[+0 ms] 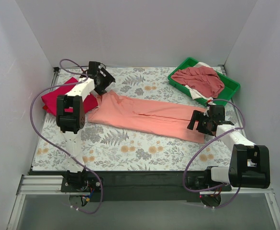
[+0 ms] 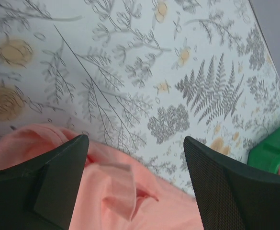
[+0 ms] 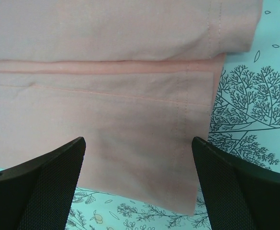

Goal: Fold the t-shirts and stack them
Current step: Fold the tshirt

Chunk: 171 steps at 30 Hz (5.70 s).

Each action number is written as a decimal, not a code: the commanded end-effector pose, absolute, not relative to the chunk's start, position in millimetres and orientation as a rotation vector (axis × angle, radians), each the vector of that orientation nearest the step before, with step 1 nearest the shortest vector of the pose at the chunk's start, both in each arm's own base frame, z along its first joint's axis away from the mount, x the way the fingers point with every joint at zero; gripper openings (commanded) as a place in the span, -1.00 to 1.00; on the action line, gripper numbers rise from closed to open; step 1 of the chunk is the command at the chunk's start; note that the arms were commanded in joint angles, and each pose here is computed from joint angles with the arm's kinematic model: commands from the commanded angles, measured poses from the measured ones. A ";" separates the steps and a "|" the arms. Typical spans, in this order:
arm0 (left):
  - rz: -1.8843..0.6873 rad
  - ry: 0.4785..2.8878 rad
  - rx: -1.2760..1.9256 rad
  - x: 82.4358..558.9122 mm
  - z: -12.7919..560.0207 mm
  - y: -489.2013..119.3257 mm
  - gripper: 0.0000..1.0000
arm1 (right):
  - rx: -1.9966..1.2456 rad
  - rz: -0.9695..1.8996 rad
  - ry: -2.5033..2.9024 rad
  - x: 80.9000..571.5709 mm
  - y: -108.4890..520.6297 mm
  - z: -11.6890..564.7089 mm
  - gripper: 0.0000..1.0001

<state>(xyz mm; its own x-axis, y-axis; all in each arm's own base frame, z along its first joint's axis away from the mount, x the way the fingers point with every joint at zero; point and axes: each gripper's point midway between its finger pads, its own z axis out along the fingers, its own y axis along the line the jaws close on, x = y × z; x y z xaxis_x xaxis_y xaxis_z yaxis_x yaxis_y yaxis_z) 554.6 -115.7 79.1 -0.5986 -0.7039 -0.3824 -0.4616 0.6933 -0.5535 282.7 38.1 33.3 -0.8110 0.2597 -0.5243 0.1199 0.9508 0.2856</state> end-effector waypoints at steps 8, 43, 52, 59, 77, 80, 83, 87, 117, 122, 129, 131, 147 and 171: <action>-0.486 2.242 -0.957 545.2 125.8 -89.2 0.58 | 0.229 0.308 2.433 292.1 36.2 69.3 0.97; -0.547 2.595 -0.583 444.6 16.4 -206.1 0.76 | 0.059 0.553 2.494 346.4 113.3 27.2 0.97; -0.676 2.621 -0.480 480.9 1.4 -252.3 0.77 | 0.081 0.641 2.544 268.9 124.0 17.1 0.97; -0.856 2.629 -0.462 511.2 -3.7 -297.0 0.80 | -0.038 0.808 2.557 214.7 163.7 23.8 0.97; -1.249 2.377 -0.521 572.8 0.5 -371.0 0.88 | -0.345 1.155 2.519 145.2 246.5 42.4 0.97; -1.261 2.336 -0.537 580.5 1.8 -375.2 0.89 | -0.368 1.119 2.530 146.0 253.8 39.7 0.97; -1.260 2.275 -0.569 592.7 -0.9 -376.0 0.89 | -0.375 1.099 2.546 144.6 256.1 35.4 0.97; -1.295 2.244 -0.569 601.0 -4.1 -381.3 0.91 | -0.387 1.083 2.543 145.3 259.4 33.8 0.97; -1.194 1.835 -0.207 584.9 288.1 -361.5 0.95 | -0.342 0.758 2.327 192.5 230.9 125.1 0.97; -1.084 1.933 -0.181 524.7 305.4 -333.5 0.95 | -0.275 0.680 2.263 195.0 208.6 150.0 0.97; -0.992 1.978 -0.206 416.4 293.1 -282.5 0.95 | -0.168 0.588 2.246 189.8 178.5 145.5 0.97; -0.990 1.950 -0.224 384.4 301.3 -272.7 0.95 | -0.139 0.572 2.247 187.2 171.4 142.4 0.97; -0.714 2.604 -0.392 167.9 75.4 -218.4 0.62 | -0.259 0.883 2.508 117.1 193.7 77.9 0.95; -0.672 2.841 -0.329 113.6 7.5 -216.6 -0.86 | -0.163 1.072 2.635 83.1 204.2 29.0 0.31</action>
<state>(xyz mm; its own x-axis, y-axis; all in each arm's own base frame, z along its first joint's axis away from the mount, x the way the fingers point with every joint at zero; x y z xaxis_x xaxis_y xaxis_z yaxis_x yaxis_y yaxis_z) 123.1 -223.2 19.5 -0.9427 -0.2935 -0.1585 -0.1807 0.8487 -0.4970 90.8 206.5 38.0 -0.9386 0.0108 -0.3448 -0.2367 0.7071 0.6663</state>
